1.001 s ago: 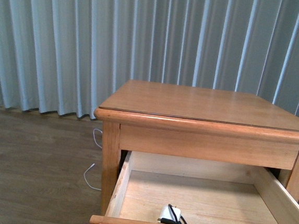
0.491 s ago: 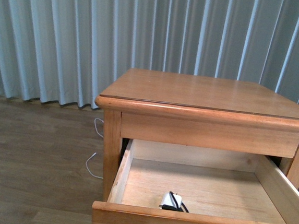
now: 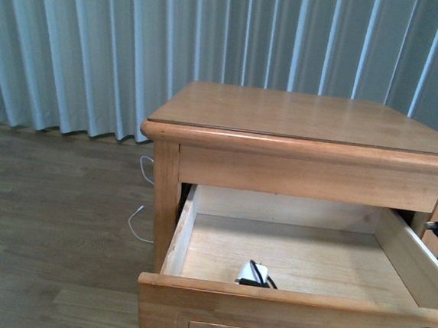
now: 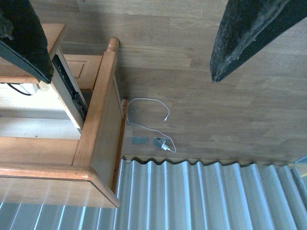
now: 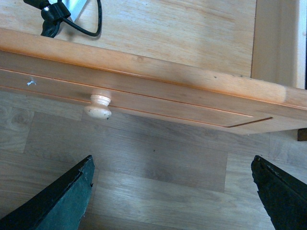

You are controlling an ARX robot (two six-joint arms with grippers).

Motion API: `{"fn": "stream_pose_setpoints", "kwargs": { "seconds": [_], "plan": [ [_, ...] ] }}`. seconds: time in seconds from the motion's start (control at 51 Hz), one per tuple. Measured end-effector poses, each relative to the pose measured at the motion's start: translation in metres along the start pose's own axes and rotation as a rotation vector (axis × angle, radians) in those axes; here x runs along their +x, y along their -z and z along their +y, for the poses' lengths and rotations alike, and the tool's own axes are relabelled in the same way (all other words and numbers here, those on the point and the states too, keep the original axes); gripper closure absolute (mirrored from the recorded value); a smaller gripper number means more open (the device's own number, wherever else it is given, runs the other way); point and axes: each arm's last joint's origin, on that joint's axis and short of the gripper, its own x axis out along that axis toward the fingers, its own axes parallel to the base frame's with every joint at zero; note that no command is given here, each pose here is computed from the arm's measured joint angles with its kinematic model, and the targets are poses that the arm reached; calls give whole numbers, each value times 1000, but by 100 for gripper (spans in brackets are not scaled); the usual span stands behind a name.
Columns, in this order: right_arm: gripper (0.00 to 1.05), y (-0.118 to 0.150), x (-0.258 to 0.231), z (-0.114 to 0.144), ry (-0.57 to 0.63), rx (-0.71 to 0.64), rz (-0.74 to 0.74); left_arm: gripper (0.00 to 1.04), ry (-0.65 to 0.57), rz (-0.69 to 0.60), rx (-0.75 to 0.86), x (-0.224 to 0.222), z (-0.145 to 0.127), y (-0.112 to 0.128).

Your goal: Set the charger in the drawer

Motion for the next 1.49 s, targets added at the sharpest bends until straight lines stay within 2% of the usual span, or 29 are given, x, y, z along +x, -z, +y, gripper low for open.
{"fn": "stream_pose_setpoints", "kwargs": {
  "seconds": [0.216, 0.412, 0.942, 1.295, 1.491],
  "plan": [
    [8, -12, 24, 16, -9, -5, 25, 6, 0, 0, 0, 0, 0, 0],
    [8, -19, 47, 20, 36, -10, 27, 6, 0, 0, 0, 0, 0, 0],
    [8, -73, 123, 9, 199, 15, -58, 6, 0, 0, 0, 0, 0, 0],
    [8, -120, 160, -2, 278, 65, -174, 6, 0, 0, 0, 0, 0, 0],
    [8, -126, 174, -5, 308, 85, -188, 6, 0, 0, 0, 0, 0, 0]
  ]
}}
